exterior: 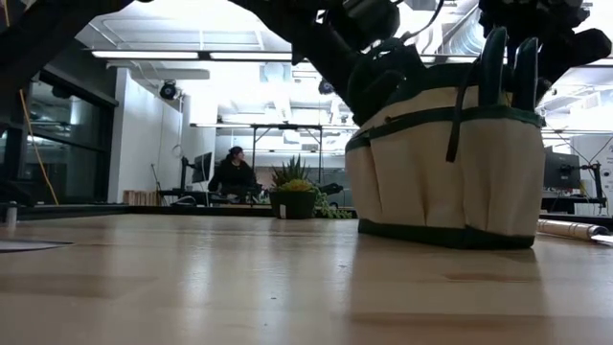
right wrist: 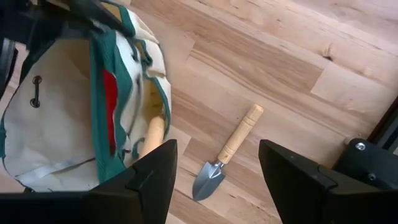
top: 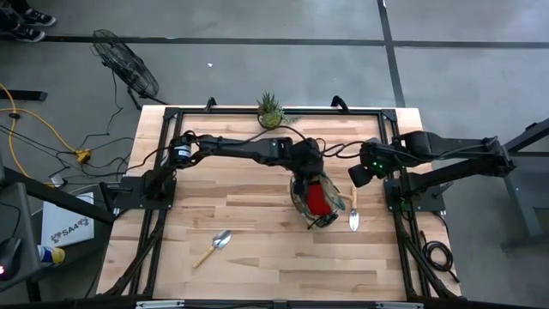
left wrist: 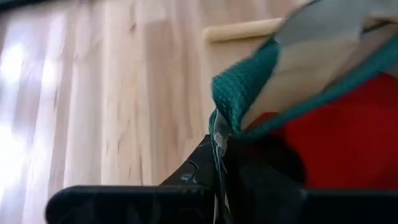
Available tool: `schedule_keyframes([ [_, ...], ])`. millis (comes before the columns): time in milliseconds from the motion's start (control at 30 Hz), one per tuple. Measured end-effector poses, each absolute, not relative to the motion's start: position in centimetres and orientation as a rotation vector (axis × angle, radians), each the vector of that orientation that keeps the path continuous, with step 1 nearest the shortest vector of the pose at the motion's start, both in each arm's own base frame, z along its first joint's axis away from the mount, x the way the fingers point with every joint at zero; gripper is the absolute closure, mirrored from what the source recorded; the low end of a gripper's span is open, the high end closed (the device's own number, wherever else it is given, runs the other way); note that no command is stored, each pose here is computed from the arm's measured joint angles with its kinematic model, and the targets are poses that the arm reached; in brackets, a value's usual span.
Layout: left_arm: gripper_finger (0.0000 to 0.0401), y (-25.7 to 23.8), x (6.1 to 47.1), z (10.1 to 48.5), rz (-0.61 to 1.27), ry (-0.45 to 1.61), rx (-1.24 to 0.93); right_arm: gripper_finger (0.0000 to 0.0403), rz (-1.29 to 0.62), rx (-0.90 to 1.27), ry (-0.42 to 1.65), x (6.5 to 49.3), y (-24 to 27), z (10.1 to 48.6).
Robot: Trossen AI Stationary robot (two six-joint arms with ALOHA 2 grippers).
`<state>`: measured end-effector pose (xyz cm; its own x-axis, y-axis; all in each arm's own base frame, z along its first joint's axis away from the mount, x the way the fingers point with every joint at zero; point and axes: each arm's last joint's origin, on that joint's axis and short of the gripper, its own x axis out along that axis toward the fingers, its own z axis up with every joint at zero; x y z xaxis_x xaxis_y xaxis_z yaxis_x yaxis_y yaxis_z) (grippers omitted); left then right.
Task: Pick & Place Garden tools in Gardening bag
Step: Move the light brown gardening bag to the center of the table
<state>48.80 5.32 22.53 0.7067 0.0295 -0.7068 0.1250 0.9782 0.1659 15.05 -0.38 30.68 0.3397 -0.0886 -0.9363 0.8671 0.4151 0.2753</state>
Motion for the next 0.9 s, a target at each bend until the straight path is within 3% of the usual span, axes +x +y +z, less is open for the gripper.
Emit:
schedule_keyframes([
  [500,0.0399,13.2,45.4,21.5,0.287,0.999,-0.162,0.0183,-0.772,0.923,1.018,15.1,-0.4,30.7],
  [900,0.0401,13.7,43.1,25.6,0.392,0.976,-0.144,0.0183,-0.801,0.882,0.993,15.0,-0.6,30.7],
])
